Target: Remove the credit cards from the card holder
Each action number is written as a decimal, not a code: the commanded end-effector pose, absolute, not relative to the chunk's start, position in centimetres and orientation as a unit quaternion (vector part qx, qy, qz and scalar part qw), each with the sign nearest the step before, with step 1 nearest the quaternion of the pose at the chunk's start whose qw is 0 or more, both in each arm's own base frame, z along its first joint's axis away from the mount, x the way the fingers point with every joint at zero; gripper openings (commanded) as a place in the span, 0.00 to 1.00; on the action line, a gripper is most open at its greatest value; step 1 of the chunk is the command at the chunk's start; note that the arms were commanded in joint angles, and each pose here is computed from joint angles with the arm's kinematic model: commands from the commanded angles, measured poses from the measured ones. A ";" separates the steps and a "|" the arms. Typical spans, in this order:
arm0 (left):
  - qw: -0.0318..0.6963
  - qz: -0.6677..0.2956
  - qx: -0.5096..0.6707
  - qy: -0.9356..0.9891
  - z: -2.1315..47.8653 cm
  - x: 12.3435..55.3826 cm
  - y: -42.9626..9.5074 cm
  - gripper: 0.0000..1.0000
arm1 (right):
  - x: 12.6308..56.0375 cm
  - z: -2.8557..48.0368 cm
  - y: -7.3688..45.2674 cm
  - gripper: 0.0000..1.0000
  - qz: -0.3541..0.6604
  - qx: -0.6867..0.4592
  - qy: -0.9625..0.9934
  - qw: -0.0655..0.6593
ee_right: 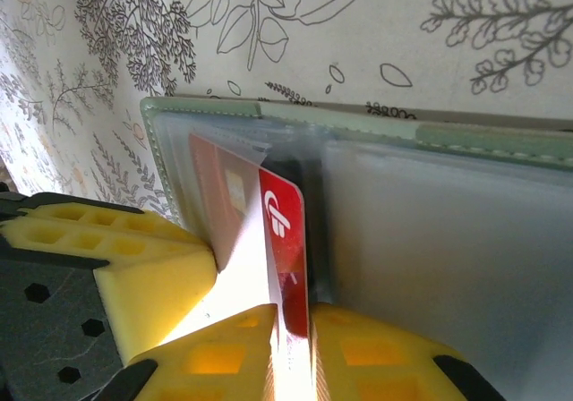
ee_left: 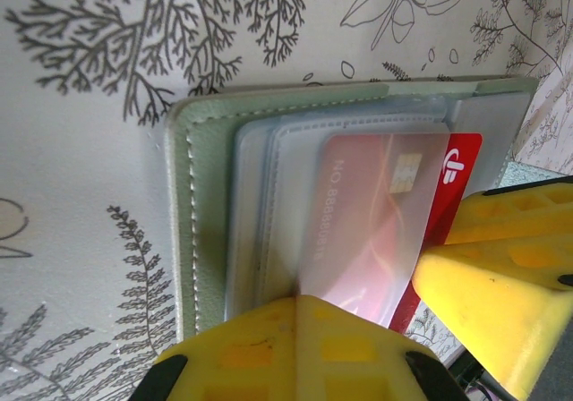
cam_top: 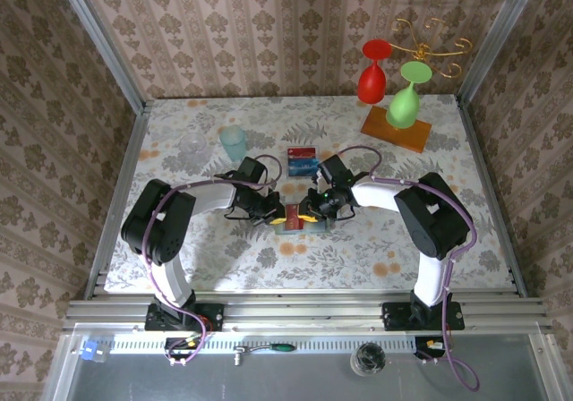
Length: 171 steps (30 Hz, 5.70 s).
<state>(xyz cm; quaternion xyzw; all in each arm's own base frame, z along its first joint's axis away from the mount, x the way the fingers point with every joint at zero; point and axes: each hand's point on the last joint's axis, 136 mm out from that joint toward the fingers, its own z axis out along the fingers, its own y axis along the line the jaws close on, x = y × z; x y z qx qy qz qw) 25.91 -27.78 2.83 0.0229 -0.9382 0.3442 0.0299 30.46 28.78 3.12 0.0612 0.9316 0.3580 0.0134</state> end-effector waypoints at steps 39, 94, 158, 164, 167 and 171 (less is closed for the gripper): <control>0.047 0.314 0.029 -0.948 1.6 25.1 -26.8 0.00 | 29.4 4.4 23.5 0.02 0.288 0.052 0.956 0.037; -0.008 0.324 0.049 -0.945 5.2 25.2 -24.6 0.00 | 39.7 13.5 22.7 0.00 0.019 -0.610 0.786 0.098; 0.001 0.285 0.090 -0.954 5.1 24.6 -22.2 0.00 | 50.2 15.9 25.2 0.00 -0.032 -0.651 0.726 0.221; 0.000 0.287 0.089 -0.954 5.2 24.7 -22.3 0.00 | 50.1 16.7 25.4 0.00 -0.031 -0.651 0.723 0.230; 0.001 0.288 0.087 -0.954 5.3 24.6 -22.4 0.00 | 50.0 17.0 25.4 0.00 -0.030 -0.651 0.722 0.233; 0.002 0.287 0.087 -0.954 5.3 24.6 -22.3 0.00 | 50.0 17.0 25.4 0.00 -0.028 -0.650 0.723 0.232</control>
